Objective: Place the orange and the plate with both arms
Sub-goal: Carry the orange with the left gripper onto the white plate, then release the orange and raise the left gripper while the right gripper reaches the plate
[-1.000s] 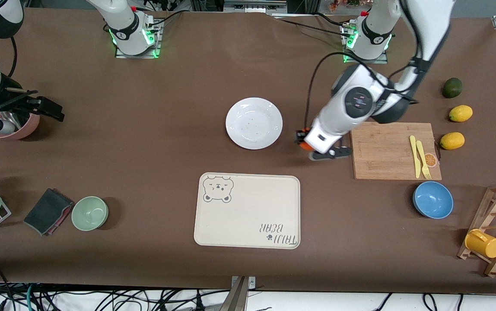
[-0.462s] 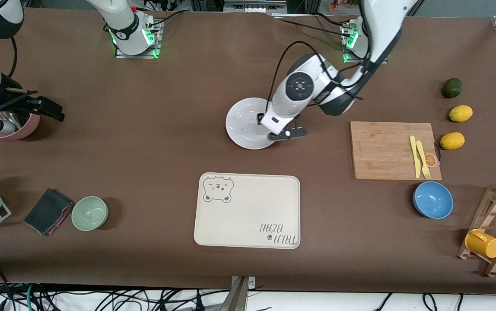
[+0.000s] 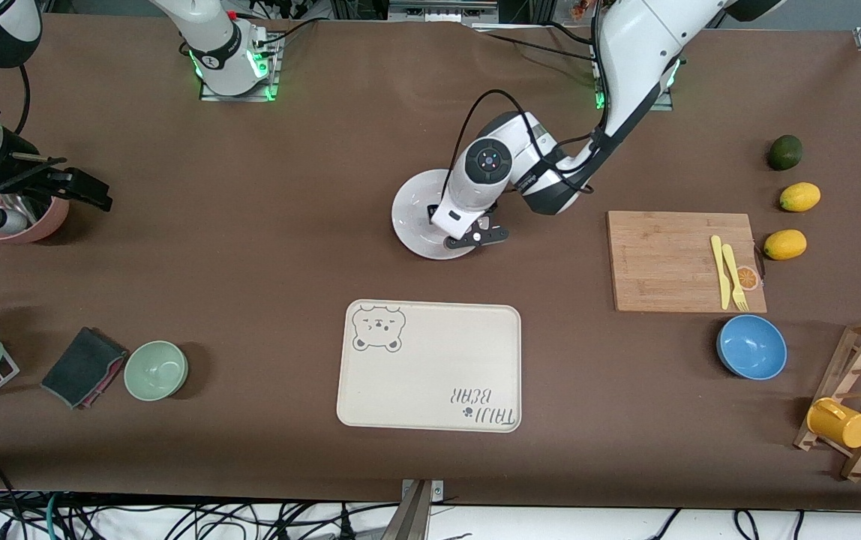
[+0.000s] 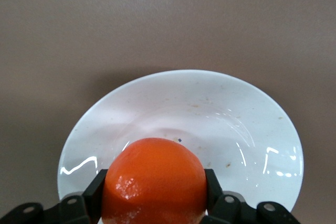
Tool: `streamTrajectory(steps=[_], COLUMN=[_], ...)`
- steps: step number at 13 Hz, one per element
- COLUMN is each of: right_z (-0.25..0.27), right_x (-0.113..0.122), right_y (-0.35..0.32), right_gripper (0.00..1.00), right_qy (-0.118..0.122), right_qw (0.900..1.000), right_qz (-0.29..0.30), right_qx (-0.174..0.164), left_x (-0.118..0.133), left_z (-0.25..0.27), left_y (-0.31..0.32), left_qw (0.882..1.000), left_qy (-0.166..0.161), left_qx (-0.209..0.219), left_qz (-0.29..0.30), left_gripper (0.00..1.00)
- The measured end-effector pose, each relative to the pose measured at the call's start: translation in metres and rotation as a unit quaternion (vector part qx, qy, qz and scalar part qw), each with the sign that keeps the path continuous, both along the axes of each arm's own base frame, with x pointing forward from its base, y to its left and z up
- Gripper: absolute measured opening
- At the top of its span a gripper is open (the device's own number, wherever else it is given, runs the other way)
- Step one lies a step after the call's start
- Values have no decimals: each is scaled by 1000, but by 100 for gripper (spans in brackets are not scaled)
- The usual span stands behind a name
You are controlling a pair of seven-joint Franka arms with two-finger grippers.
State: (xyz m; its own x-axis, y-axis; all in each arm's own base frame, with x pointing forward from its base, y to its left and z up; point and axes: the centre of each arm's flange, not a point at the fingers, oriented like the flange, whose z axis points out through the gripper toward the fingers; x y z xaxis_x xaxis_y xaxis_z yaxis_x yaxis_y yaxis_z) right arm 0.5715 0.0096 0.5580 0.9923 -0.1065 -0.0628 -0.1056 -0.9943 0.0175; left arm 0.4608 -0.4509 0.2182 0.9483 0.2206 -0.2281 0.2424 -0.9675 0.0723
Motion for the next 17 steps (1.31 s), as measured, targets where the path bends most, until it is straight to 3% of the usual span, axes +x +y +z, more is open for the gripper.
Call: streamTrajectory(steps=[2, 5, 7, 9, 11, 13, 17], right_z=[-4, -11, -16, -27, -52, -81, -131], right_x=[1, 3, 3, 3, 4, 8, 7], right_y=[1, 6, 9, 22, 45, 70, 122], right_gripper=[100, 100, 100, 100, 100, 100, 100], right_qy=[4, 12, 23, 44, 84, 115, 146], right_qw=[1000, 1000, 999, 998, 992, 986, 969], right_qz=[0, -1, 1, 3, 5, 15, 39], right_qx=[3, 19, 22, 49, 96, 119, 195], left_x=[-3, -3, -1, 4, 22, 52, 107], left_z=[-7, -5, -4, -2, 14, 46, 122], left_y=[-4, -8, -7, -3, 11, 41, 129], left_qw=[1000, 1000, 1000, 1000, 1000, 999, 997], left_qy=[3, 0, 0, -2, -5, -19, -48], left_qx=[2, 1, 2, 4, 12, 19, 41], left_qz=[-4, 0, 2, 7, 20, 45, 53], left_gripper=[76, 100, 100, 100, 100, 100, 100])
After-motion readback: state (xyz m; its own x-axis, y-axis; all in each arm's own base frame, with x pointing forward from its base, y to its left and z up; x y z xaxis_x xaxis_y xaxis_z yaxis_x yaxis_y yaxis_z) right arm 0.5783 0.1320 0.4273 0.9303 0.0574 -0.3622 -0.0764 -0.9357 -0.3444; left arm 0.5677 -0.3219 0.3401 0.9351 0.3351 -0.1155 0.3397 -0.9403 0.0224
